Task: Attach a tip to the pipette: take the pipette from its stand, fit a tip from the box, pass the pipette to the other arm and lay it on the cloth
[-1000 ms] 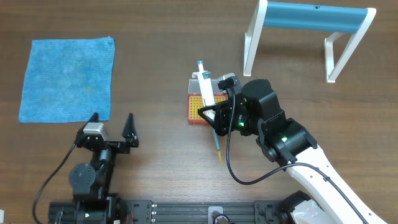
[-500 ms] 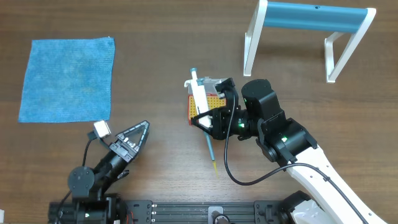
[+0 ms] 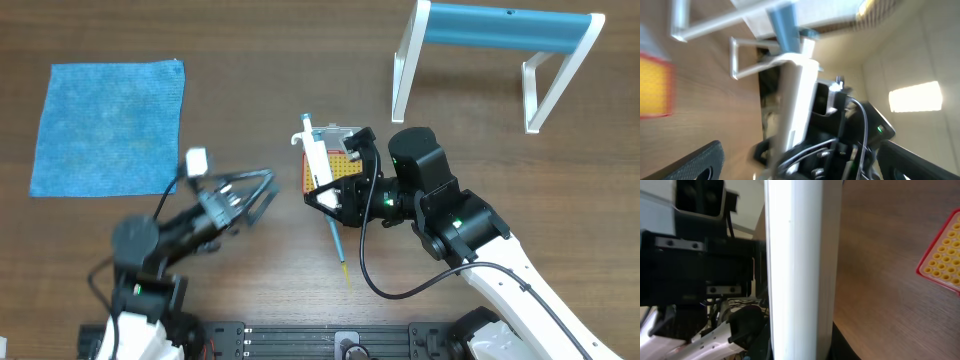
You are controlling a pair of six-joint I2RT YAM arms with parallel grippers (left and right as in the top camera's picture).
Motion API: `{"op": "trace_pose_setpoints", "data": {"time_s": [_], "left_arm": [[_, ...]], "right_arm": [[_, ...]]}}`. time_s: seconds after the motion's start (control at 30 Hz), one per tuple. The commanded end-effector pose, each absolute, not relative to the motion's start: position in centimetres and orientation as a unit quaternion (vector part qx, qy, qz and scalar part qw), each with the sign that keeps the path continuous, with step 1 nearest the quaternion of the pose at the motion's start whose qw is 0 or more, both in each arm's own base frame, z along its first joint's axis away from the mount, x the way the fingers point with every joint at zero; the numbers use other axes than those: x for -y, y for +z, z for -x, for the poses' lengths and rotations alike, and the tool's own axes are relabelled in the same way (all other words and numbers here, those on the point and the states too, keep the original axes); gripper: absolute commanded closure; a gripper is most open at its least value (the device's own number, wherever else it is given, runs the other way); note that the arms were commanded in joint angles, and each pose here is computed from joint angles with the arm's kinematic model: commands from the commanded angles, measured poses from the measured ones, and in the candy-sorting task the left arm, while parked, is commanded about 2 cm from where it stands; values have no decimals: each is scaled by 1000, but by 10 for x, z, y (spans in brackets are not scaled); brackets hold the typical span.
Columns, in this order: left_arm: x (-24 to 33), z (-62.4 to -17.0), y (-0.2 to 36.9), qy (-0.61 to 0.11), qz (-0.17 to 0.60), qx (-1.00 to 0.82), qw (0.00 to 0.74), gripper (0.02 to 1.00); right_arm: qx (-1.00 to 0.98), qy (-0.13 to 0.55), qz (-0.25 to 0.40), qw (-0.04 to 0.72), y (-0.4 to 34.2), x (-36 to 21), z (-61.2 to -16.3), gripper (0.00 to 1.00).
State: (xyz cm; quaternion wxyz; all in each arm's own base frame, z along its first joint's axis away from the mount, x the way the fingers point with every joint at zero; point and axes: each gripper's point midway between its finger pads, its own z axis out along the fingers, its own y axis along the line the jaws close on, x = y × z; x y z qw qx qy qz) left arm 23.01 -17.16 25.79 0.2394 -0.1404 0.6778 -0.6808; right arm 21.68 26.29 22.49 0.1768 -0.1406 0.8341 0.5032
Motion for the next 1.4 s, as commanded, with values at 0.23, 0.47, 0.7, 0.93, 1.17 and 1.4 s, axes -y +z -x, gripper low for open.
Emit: {"op": "trace_pose_setpoints", "data": {"time_s": [0.23,0.47,0.7,0.93,1.17,1.4], "left_arm": [[243,-254,272,-705,-84,-688,152,31],[245,-258,287,-713,-108,-666,191,163],[239,-262,287,-710,-106,-666,201,187],[230,-267,286,-707,-102,-669,206,533],[230,-267,286,-708,-100,-669,205,991],[230,-271,274,-695,-99,-681,209,991]], "right_arm": [[-789,557,189,177,254,-275,-206,921],[-789,558,190,176,254,-276,-205,921],[-792,551,187,185,253,-274,-209,921],[-795,543,188,196,251,-273,-213,921],[-795,543,188,196,251,-273,-213,921],[-795,540,189,202,251,-272,-215,487]]}}
